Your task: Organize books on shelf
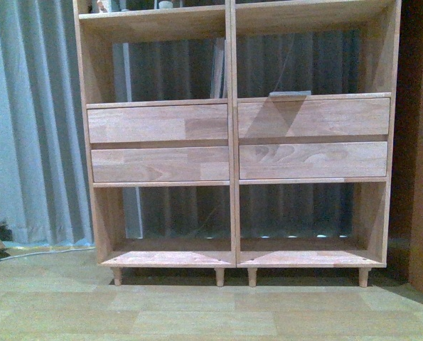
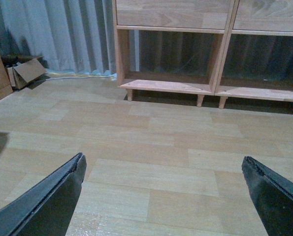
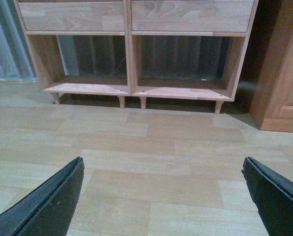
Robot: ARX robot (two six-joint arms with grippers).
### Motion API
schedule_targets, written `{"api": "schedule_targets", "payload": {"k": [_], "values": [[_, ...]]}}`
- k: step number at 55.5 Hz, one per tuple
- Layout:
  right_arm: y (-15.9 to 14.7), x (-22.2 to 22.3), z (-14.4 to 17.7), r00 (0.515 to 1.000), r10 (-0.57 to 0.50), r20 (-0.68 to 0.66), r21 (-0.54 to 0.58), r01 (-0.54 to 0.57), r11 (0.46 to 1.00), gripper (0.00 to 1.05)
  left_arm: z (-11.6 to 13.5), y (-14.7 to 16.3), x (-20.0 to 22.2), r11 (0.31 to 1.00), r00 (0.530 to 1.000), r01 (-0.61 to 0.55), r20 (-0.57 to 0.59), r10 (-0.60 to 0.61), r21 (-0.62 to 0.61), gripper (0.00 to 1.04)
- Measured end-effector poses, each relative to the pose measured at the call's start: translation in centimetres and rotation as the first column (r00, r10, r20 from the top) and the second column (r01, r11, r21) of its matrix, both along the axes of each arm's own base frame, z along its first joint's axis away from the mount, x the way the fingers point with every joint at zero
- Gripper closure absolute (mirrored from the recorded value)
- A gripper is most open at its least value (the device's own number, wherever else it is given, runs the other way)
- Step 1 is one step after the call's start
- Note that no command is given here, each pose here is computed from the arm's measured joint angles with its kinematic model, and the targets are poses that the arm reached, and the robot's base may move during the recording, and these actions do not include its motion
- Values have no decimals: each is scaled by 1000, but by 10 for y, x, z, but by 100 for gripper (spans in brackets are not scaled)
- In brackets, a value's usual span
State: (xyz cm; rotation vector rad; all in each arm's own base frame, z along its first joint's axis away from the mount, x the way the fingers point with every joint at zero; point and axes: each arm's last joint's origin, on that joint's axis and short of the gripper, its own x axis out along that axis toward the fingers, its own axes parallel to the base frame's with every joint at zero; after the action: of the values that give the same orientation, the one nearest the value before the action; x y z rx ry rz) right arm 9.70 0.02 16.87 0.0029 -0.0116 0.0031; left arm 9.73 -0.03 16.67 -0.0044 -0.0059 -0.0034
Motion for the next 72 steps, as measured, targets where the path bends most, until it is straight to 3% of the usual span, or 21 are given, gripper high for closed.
{"api": "schedule_targets", "payload": {"k": [72], "values": [[0,0,0,1000,0,0,0,0,1000,7,0,0,0,1000,1000,0,0,0,0,7]]}}
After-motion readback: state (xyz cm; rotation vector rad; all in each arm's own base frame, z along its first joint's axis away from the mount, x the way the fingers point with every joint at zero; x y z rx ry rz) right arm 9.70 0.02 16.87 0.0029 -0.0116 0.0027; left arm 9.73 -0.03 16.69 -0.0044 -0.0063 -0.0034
